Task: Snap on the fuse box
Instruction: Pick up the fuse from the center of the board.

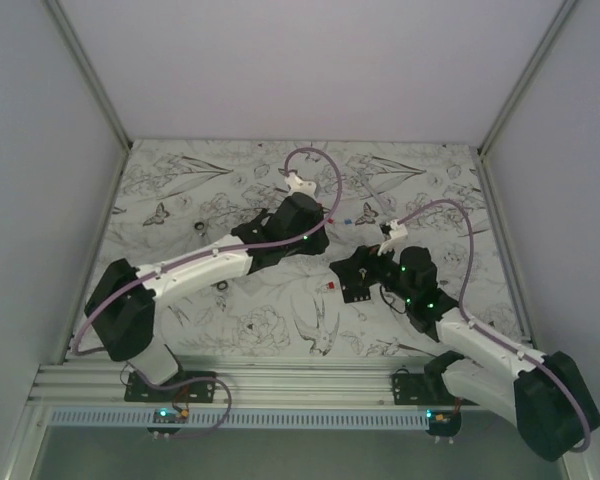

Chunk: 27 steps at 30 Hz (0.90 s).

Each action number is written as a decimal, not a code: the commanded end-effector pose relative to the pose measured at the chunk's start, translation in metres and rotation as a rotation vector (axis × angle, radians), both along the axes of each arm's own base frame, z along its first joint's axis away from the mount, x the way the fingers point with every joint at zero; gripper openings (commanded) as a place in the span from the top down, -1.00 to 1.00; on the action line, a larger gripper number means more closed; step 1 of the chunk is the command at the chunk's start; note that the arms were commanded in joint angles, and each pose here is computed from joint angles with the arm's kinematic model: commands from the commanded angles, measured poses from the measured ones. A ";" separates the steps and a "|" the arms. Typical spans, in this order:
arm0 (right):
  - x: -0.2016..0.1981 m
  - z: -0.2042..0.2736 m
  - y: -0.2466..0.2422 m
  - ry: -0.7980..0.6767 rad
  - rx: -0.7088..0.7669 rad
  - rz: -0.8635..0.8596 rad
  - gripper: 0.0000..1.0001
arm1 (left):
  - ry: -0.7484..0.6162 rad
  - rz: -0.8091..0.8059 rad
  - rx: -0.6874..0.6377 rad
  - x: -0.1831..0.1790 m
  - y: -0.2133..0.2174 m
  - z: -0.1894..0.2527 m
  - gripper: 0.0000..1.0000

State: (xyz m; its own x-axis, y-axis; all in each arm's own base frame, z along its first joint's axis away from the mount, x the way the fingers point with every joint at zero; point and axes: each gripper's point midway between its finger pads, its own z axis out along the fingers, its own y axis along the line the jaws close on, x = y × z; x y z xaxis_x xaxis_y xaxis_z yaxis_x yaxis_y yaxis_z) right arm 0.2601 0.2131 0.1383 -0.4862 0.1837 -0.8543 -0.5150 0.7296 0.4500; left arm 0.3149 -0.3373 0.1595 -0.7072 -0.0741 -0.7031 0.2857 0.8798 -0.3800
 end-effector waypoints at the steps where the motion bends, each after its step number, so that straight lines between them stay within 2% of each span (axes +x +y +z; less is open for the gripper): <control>1: 0.003 0.036 0.024 -0.135 0.117 0.030 -0.61 | -0.021 0.045 -0.079 -0.006 -0.001 0.016 0.66; 13: 0.008 0.046 0.043 -0.198 0.167 0.030 -0.08 | -0.041 0.039 -0.163 -0.019 -0.007 0.035 0.66; 20: 0.010 0.050 0.046 -0.215 0.178 0.031 0.12 | -0.046 0.028 -0.176 -0.024 -0.011 0.037 0.66; 27: 0.011 0.047 0.048 -0.210 0.170 0.040 0.58 | -0.044 0.020 -0.189 -0.027 -0.013 0.037 0.64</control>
